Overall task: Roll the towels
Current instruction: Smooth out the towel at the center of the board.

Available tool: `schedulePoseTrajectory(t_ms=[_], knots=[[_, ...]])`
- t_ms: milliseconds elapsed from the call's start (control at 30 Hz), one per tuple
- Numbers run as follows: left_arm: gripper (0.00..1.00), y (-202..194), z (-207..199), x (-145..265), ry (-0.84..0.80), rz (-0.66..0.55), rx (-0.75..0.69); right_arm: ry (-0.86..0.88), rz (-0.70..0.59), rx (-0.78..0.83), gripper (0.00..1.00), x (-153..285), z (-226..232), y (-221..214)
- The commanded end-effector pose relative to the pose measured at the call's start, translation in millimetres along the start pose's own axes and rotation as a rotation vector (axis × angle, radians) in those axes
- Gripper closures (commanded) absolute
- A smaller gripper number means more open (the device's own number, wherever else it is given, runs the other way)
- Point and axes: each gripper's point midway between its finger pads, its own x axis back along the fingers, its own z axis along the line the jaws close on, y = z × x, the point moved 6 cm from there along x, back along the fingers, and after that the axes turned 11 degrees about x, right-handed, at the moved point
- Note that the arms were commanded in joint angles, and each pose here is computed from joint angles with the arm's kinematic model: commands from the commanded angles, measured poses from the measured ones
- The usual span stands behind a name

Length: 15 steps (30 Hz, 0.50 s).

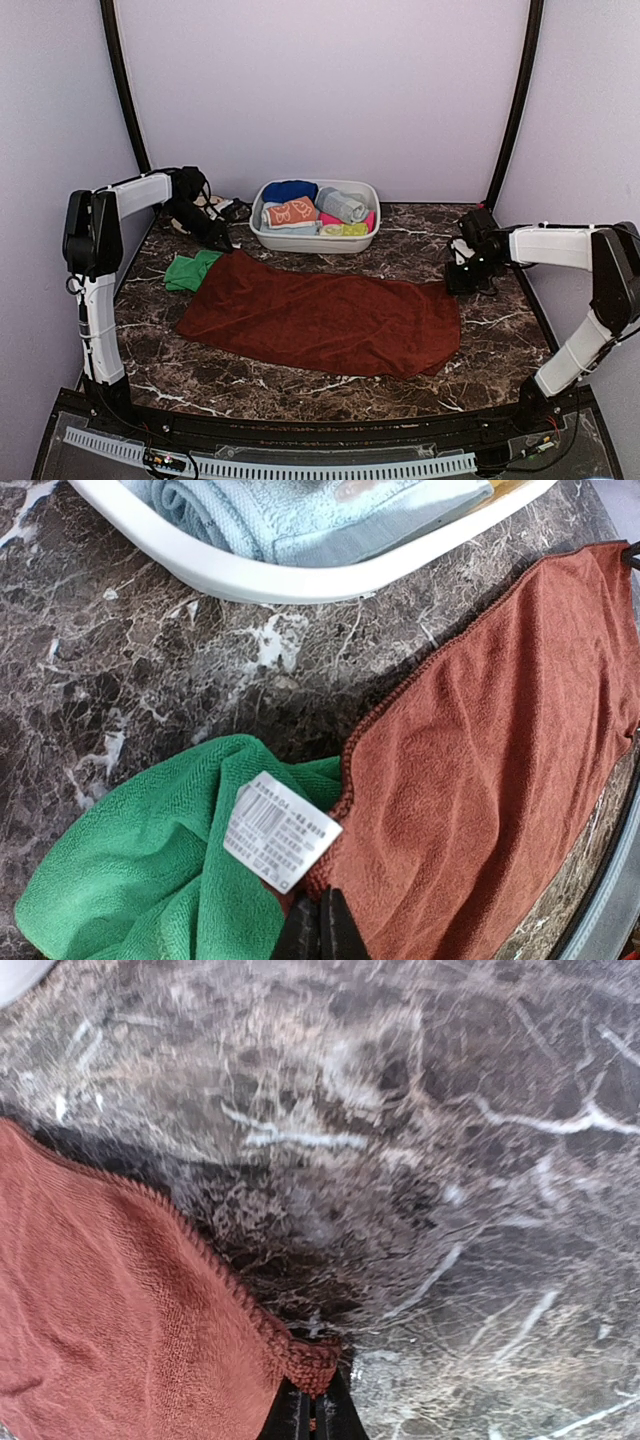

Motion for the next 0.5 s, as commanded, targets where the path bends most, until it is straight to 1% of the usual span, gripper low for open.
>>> schedulePoseTrajectory(t_ms=[0,200,367,467], knots=[[1.00,0.2,-17.9,40.6,0.019,-0.056,-0.042,0.004,-0.058,0.011,1.00,20.4,-4.0,14.2],[1.00,-13.7,-36.0,79.9,0.078,-0.105,-0.130,0.033,-0.096,0.019,1.00,39.4,-1.0,21.8],[1.00,-33.0,-55.6,105.2,0.107,-0.146,-0.196,0.044,-0.105,0.026,1.00,48.9,0.8,15.6],[1.00,-43.5,-68.0,122.0,0.122,-0.163,-0.232,0.054,-0.138,0.024,1.00,64.6,2.5,15.0]])
